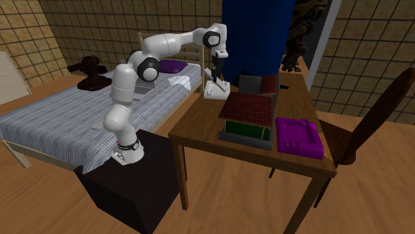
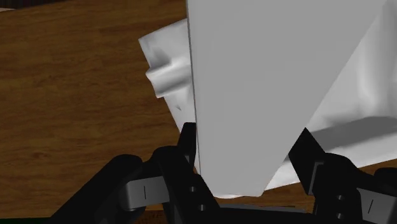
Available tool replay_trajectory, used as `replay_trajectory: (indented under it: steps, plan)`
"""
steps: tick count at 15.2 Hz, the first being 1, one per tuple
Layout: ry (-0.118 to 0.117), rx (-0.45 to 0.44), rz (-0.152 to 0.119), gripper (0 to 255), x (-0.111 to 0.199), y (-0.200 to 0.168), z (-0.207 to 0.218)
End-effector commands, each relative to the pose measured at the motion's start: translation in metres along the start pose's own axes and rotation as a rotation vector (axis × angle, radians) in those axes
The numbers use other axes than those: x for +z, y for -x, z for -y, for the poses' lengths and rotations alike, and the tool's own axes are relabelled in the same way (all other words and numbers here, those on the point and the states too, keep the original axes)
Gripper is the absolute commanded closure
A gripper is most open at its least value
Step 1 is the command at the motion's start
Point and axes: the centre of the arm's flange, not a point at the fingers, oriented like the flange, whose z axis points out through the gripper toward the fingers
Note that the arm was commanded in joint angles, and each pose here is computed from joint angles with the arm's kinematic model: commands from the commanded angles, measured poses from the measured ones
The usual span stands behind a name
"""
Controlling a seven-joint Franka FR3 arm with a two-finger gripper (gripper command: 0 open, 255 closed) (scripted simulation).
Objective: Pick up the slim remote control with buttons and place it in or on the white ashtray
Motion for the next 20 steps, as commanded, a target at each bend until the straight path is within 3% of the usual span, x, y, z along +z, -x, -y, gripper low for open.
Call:
replay_trajectory:
  steps: [1, 11, 19, 20]
  plan:
    - [0.000, 0.001, 0.001, 255, 0.010, 0.003, 0.006]
    - [0.000, 0.001, 0.001, 255, 0.063, 0.002, 0.006]
    - [0.000, 0.001, 0.001, 255, 0.063, 0.002, 0.006]
    - [0.000, 0.001, 0.001, 0, 0.063, 0.001, 0.006]
